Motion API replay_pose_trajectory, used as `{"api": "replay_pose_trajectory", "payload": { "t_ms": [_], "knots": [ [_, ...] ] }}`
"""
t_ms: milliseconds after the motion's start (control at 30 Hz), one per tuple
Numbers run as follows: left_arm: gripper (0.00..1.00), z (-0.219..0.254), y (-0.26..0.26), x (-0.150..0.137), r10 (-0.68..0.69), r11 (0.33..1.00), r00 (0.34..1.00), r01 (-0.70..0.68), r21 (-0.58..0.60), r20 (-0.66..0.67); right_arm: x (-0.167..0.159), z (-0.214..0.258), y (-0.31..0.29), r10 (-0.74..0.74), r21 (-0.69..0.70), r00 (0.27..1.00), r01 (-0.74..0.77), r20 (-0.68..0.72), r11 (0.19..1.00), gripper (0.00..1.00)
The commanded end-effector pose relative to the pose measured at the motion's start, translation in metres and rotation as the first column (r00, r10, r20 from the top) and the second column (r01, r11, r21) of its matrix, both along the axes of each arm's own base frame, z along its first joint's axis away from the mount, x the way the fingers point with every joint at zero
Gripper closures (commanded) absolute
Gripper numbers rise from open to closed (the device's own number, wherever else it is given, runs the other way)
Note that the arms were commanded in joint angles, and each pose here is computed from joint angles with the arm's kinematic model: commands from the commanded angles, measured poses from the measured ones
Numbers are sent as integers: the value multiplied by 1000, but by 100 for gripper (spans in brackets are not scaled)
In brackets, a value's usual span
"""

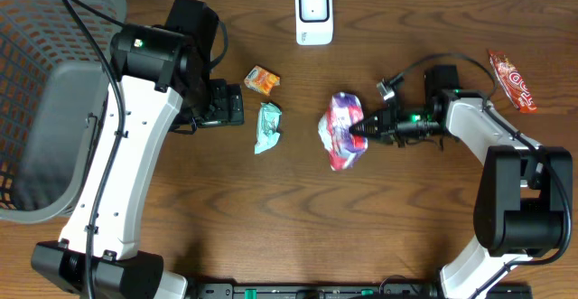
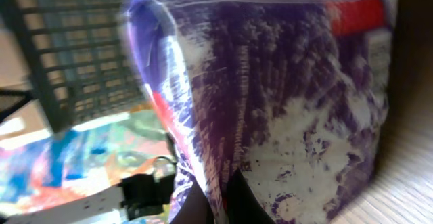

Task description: Scan the item barcode

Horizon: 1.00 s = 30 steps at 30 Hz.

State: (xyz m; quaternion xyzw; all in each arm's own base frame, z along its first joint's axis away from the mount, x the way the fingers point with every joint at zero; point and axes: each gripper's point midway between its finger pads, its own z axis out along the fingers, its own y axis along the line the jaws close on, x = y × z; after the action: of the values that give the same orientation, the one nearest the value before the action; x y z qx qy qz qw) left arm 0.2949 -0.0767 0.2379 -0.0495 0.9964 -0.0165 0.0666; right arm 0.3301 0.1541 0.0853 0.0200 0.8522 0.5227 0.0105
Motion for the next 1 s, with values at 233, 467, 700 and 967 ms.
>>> {"api": "replay_pose_trajectory", "payload": {
  "t_ms": [233, 467, 700, 967],
  "knots": [
    [2, 0, 1, 1, 1, 1000, 1000, -1, 6, -1, 14, -28, -62, -103, -493, 994, 70, -40, 867, 80],
    [2, 0, 1, 1, 1, 1000, 1000, -1, 6, -1, 31, 18, -100, -113, -711, 994, 73, -9, 699, 43],
    [2, 0, 1, 1, 1, 1000, 1000, -1, 6, -1, 32, 44, -101, -92, -755, 996, 62, 2, 653, 9],
    [2, 0, 1, 1, 1, 1000, 1000, -1, 6, -1, 37, 69, -102, -64, -800, 997, 73, 43, 596, 1]
  ]
}}
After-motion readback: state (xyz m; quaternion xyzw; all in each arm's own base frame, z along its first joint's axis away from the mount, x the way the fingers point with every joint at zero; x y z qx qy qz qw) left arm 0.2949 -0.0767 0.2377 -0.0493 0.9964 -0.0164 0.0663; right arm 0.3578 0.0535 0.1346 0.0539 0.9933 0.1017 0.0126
